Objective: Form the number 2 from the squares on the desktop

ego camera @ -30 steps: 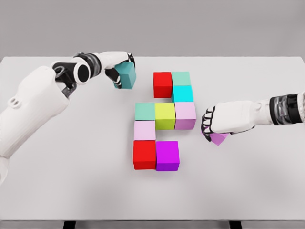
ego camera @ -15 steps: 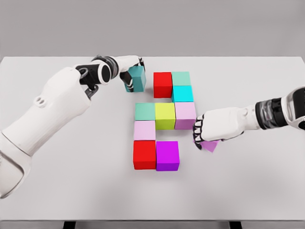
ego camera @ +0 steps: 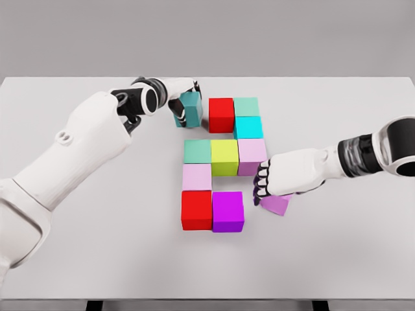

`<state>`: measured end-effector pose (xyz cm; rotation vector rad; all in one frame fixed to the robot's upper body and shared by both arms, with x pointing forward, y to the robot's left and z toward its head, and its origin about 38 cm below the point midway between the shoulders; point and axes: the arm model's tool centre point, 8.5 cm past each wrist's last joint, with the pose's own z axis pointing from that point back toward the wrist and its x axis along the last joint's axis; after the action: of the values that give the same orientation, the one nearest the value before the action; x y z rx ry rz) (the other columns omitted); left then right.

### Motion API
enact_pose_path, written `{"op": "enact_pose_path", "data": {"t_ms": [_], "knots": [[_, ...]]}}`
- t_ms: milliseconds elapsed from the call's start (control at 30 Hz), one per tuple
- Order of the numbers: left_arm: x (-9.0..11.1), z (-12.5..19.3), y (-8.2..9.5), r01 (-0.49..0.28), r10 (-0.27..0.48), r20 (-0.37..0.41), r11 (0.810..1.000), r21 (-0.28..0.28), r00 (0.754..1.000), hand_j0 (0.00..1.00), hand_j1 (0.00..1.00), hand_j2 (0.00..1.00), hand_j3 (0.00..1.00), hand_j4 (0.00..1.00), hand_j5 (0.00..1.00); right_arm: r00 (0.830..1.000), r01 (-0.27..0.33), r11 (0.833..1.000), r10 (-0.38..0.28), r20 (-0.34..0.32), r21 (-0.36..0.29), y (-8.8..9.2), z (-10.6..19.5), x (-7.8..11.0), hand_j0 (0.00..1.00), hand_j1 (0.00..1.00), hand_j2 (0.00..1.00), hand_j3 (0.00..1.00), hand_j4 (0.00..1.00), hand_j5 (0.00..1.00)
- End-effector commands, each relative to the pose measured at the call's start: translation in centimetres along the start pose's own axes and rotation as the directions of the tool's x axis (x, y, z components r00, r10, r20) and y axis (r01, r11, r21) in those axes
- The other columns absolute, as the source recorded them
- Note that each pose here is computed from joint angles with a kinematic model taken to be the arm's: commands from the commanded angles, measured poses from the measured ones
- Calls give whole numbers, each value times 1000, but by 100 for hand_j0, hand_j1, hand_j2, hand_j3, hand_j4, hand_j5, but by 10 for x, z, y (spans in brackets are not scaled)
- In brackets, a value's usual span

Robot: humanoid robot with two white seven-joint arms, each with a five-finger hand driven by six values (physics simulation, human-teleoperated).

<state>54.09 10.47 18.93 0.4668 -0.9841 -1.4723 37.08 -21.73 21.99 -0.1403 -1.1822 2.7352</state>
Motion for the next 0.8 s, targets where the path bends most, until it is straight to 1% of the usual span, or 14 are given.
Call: {"op": "enact_pose_path", "data": {"t_ms": [0,67,133,200,233,267,300,367,433,533,567,600,667,767], "knots": [[3,-2,-1,1,-1,5,1000,-2,1000,41,41,41,41,41,41,1000,18,1000,-18,1,-19,-2,4,-1,100,100,100,100,100,100],[3,-3,-2,-1,1,2,1000,-5,1000,41,41,41,41,41,41,1000,20,999,-20,-3,-26,-4,6,-2,100,100,100,100,100,100],[4,-3,-2,-1,1,4,1000,-4,1000,41,41,41,41,41,41,998,20,999,-22,-51,-38,-6,23,-10,100,100,100,100,100,100],[7,-3,-2,-2,2,9,1000,-4,1000,41,41,41,41,41,41,997,9,998,-14,-81,-59,-13,33,-15,100,100,100,100,100,100],[6,-4,-3,-4,4,5,1000,-7,1000,42,42,42,42,42,42,994,14,997,-22,-109,-74,-14,46,-19,100,100,100,100,100,100],[7,-6,-4,-5,5,3,1000,-11,1000,42,42,42,42,42,42,989,24,994,-40,-141,-111,-19,63,-24,100,100,100,100,100,100],[6,-7,-5,-7,7,0,1000,-14,1000,43,43,43,43,43,43,983,30,991,-53,-178,-128,-18,77,-27,100,100,100,100,100,100],[7,-7,-4,-7,7,-1,1000,-12,1000,43,43,43,43,43,43,973,54,989,-83,-216,-138,-9,90,-32,100,100,100,100,100,100],[9,-8,-6,-8,8,3,1000,-14,1000,44,44,44,44,44,44,948,127,984,-158,-278,-124,18,109,-43,100,100,100,100,100,100],[11,-8,-6,-8,8,6,1000,-15,1000,46,46,46,46,46,46,937,200,974,-222,-269,-110,44,100,-45,100,100,100,100,100,100],[11,-8,-6,-7,7,8,1000,-14,1000,47,47,47,47,47,47,926,224,969,-246,-288,-106,52,103,-51,100,100,100,100,100,100],[11,-8,-6,-8,8,6,1000,-15,1000,47,47,47,47,47,47,919,238,966,-258,-296,-104,57,102,-55,100,100,100,100,100,100],[11,-8,-6,-8,8,6,1000,-15,1000,53,53,53,53,53,53,919,242,966,-259,-296,-94,60,99,-55,100,100,100,100,100,100],[11,-8,-6,-6,6,9,1000,-15,1000,63,63,63,63,63,63,933,220,974,-228,-278,-59,62,79,-53,100,100,100,100,100,100]]}}
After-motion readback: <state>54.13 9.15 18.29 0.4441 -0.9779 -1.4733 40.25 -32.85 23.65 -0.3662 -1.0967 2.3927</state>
